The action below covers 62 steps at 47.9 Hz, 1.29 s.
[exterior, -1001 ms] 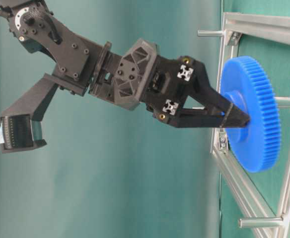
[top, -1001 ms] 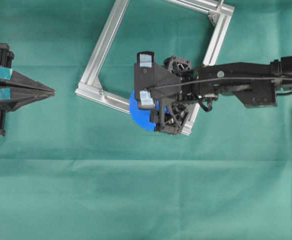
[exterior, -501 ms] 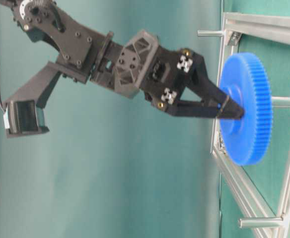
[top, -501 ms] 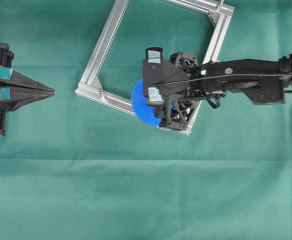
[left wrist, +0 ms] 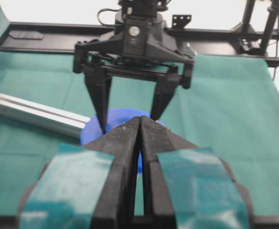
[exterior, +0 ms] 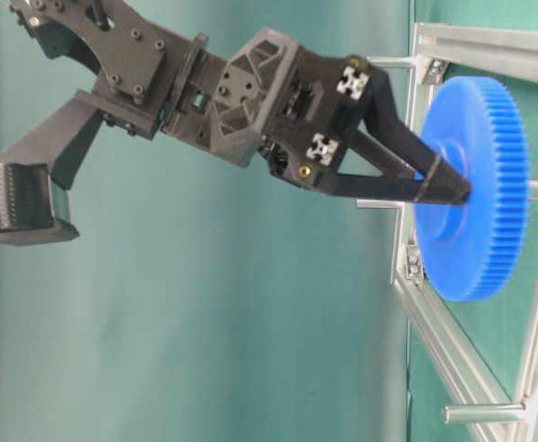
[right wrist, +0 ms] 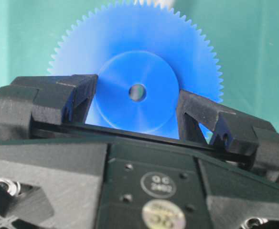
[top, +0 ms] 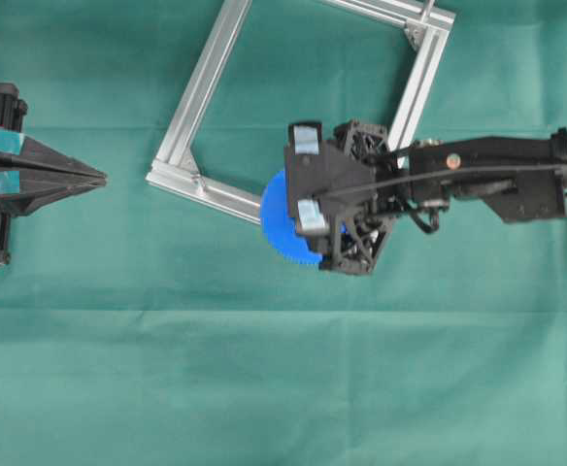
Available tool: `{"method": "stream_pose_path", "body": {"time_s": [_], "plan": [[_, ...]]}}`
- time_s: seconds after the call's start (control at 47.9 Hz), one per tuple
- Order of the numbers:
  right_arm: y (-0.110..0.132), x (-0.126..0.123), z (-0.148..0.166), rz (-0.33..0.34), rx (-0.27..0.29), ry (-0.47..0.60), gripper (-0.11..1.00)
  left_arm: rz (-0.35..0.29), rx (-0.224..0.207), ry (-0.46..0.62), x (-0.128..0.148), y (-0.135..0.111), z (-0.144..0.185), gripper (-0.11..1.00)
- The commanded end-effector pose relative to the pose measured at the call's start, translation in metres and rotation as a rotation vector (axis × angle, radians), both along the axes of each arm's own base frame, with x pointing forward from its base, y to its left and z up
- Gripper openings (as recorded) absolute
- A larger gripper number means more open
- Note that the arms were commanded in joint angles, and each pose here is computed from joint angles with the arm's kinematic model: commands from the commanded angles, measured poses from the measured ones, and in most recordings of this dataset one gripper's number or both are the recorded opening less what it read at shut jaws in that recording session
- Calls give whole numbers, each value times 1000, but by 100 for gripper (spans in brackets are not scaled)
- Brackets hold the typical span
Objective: Find the location of the shaft and insert the gear.
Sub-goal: 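Align the gear's bore with the metal shaft, adjusting the right gripper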
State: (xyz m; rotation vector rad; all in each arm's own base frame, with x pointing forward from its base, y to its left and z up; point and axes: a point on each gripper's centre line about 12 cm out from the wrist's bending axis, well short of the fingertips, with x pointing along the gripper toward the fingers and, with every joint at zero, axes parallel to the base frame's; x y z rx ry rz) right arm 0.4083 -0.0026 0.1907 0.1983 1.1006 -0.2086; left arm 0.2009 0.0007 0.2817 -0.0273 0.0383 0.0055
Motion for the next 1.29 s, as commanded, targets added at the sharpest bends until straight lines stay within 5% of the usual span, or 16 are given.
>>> {"method": "stream_pose_path", "body": {"time_s": [0.0,0.542,1.272], "plan": [[8,2,11,10,9,-40,69,2,-3,-28,3,0,12,1],[18,5,13,20,15,-52,69,2,-3,-28,3,0,12,1],[1,8,17,-16,9,-34,69,2,-1,-28,3,0,12,1]]}}
